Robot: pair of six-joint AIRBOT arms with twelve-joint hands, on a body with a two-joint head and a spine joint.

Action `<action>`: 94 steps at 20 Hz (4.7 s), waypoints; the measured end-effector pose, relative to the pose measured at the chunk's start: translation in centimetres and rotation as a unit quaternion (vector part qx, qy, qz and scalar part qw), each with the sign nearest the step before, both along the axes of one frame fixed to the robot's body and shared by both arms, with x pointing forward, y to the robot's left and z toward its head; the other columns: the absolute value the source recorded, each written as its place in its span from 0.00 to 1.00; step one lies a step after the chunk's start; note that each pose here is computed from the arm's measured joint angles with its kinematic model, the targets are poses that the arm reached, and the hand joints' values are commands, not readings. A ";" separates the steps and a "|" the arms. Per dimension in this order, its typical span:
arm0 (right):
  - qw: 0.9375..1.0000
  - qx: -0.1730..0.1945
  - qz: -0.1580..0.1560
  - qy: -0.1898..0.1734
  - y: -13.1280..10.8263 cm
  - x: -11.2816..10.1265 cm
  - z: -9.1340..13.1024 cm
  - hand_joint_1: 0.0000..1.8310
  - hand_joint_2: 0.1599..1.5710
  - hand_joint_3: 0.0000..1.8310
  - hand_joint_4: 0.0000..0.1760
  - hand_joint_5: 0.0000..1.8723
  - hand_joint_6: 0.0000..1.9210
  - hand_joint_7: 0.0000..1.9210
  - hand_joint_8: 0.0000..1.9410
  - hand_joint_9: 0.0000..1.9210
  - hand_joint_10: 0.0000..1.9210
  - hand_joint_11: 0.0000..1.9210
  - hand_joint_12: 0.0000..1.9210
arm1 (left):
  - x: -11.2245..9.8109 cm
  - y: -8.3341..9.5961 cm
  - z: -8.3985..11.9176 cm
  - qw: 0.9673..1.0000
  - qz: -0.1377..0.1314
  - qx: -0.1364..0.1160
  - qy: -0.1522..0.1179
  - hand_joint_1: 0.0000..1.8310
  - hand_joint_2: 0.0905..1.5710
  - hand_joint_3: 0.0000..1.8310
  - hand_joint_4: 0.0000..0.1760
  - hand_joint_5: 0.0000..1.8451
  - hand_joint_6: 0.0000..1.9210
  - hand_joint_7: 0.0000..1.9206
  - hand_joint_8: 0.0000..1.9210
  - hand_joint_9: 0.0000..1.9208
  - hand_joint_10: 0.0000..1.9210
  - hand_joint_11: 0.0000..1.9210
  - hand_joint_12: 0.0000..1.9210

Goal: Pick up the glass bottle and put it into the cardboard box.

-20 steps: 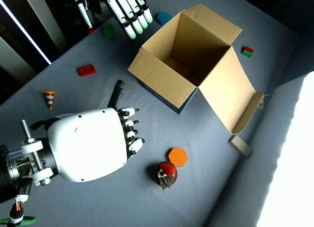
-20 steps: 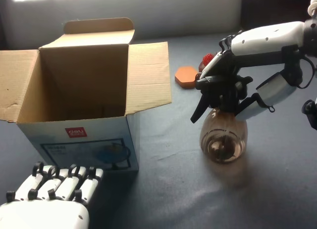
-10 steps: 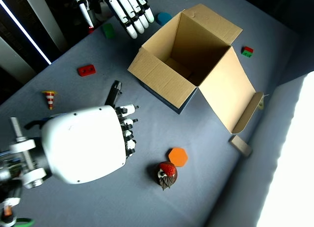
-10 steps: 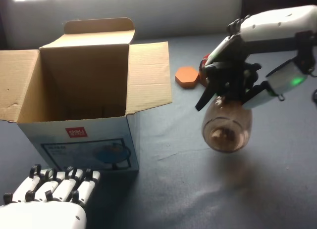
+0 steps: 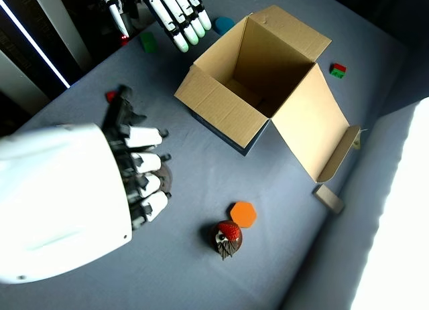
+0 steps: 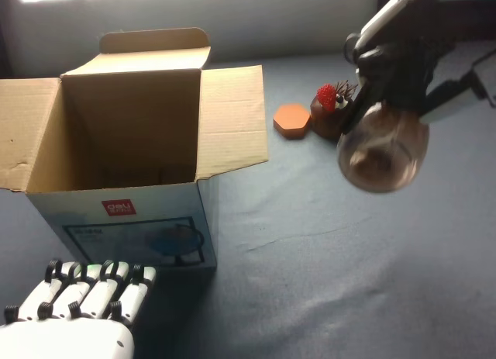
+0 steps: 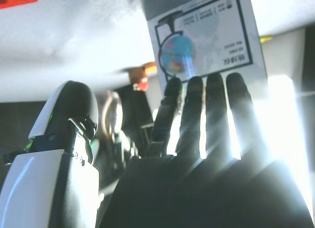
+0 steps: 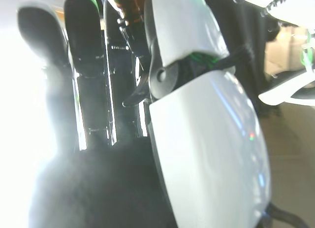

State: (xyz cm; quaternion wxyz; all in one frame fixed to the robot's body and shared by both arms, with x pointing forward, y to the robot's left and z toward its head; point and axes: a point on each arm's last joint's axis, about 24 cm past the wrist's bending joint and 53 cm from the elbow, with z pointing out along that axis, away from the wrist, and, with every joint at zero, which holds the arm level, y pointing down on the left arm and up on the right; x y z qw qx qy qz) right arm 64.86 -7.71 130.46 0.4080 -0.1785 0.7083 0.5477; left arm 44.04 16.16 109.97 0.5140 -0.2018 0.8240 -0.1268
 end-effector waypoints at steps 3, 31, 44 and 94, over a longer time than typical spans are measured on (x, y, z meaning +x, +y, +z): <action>1.000 0.001 0.001 -0.025 -0.1 0.6 1.3 0.76 0.65 0.00 0.00 0.48 0.55 0.55 0.40 0.55 0.56 0.47 0.69 | -0.1 0.3 -0.1 1.000 0.007 -0.006 -0.002 0.12 0.77 0.00 0.00 0.05 0.00 0.03 0.00 0.05 0.00 0.00 0.10; 0.991 0.087 0.070 -0.078 3.4 0.7 9.0 0.76 0.65 0.00 0.00 0.48 0.54 0.55 0.41 0.55 0.57 0.47 0.70 | -0.8 1.4 -0.8 0.999 0.035 -0.027 0.001 0.00 0.79 0.00 0.00 0.04 0.00 0.02 0.00 0.01 0.00 0.00 0.00; 0.982 0.110 0.134 -0.077 8.4 -1.6 10.6 0.76 0.65 0.00 0.00 0.47 0.54 0.57 0.38 0.55 0.56 0.47 0.70 | -0.8 1.3 -1.1 0.999 0.033 -0.029 0.005 0.00 0.77 0.00 0.00 0.03 0.00 0.02 0.00 0.01 0.00 0.00 0.00; 0.970 0.091 0.189 -0.122 21.7 -1.5 6.3 0.75 0.68 0.00 0.00 0.44 0.59 0.52 0.46 0.51 0.62 0.43 0.76 | -1.2 1.2 -1.9 0.999 0.034 -0.038 0.016 0.00 0.75 0.00 0.00 0.02 0.00 0.00 0.00 0.00 0.00 0.00 0.00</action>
